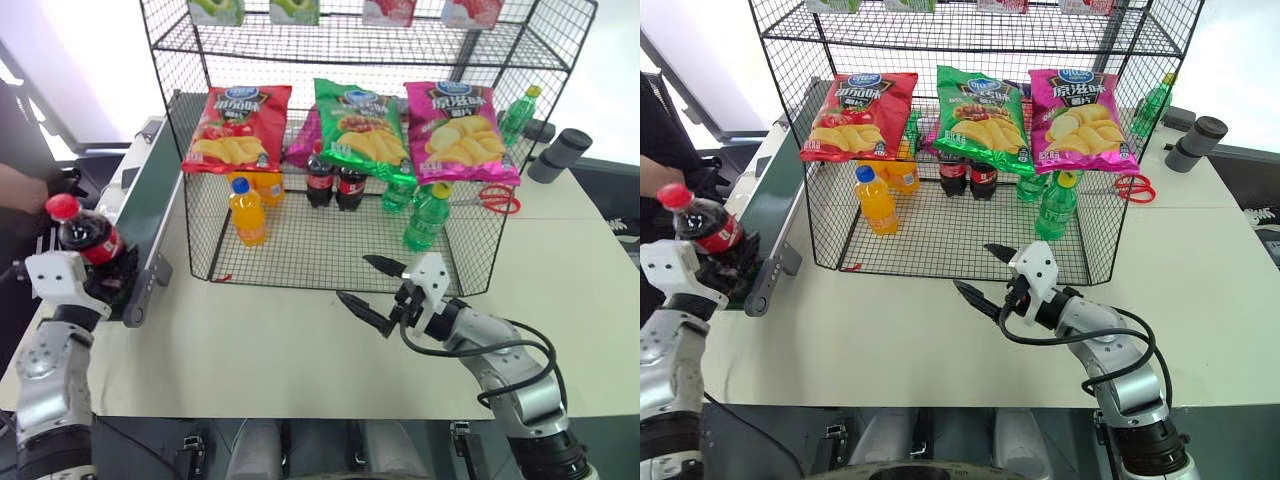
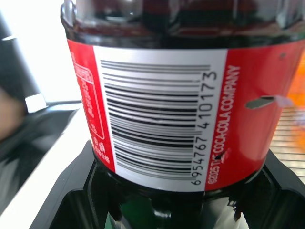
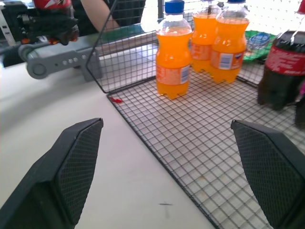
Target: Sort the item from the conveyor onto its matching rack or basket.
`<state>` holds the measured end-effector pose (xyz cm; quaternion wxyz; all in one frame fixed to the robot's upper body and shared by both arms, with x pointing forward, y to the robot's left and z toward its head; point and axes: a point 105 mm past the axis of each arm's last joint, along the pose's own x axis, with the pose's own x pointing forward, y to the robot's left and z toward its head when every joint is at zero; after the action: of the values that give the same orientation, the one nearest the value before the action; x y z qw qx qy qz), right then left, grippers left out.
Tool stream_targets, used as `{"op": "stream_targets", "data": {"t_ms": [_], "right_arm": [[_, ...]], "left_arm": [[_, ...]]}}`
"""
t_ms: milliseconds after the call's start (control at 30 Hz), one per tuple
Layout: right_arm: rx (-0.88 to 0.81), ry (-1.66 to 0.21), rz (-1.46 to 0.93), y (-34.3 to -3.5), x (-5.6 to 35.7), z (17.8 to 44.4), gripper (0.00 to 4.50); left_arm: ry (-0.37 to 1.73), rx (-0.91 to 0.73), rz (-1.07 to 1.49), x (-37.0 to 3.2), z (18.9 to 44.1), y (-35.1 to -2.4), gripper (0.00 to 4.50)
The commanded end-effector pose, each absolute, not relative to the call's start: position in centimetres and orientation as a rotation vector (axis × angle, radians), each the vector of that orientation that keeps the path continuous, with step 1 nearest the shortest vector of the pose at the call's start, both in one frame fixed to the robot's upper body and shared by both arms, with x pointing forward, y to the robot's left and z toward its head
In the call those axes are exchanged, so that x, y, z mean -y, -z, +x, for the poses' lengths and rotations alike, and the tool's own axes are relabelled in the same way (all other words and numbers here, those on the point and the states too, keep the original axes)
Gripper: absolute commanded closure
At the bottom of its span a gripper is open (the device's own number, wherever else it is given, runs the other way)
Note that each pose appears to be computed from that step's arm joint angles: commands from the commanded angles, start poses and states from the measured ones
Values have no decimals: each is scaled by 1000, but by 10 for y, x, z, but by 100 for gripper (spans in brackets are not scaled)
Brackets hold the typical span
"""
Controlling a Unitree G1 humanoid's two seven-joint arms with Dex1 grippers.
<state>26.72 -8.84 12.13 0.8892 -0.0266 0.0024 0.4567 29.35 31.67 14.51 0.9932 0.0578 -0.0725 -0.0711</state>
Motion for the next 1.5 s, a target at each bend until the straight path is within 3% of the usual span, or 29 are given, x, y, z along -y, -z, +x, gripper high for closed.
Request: {"op": "stream_targets", "data": {"t_ms": [33, 233, 567, 800, 1033, 1167, 1300, 1333, 1367, 1500], "right_arm": [[69, -1048, -9, -151, 76, 257, 0], [88, -1136, 31, -173, 62, 254, 0], [85, -1192, 56, -183, 47, 248, 0], [86, -1152, 81, -184, 45, 248, 0], [57, -1150, 116, -179, 45, 245, 0], [47, -1146, 128, -178, 46, 245, 123], [53, -1127, 115, -177, 48, 250, 132], [58, -1120, 116, -178, 49, 252, 132], [65, -1108, 117, -179, 49, 254, 132], [112, -984, 83, -181, 59, 276, 132]], "left_arm": [[470, 196, 128, -268, 284, -182, 159], [922, 94, 149, -177, 275, -169, 159], [1272, 160, 116, -85, 285, -154, 159], [1435, 174, 122, -54, 276, -147, 159], [1449, 196, 136, -45, 277, -147, 159], [1435, 209, 137, -45, 278, -149, 159], [1418, 183, 90, -46, 280, -150, 159], [1413, 173, 83, -48, 280, -150, 56], [1404, 170, 89, -49, 281, -149, 25], [1311, 144, 121, -67, 287, -141, 8]]}}
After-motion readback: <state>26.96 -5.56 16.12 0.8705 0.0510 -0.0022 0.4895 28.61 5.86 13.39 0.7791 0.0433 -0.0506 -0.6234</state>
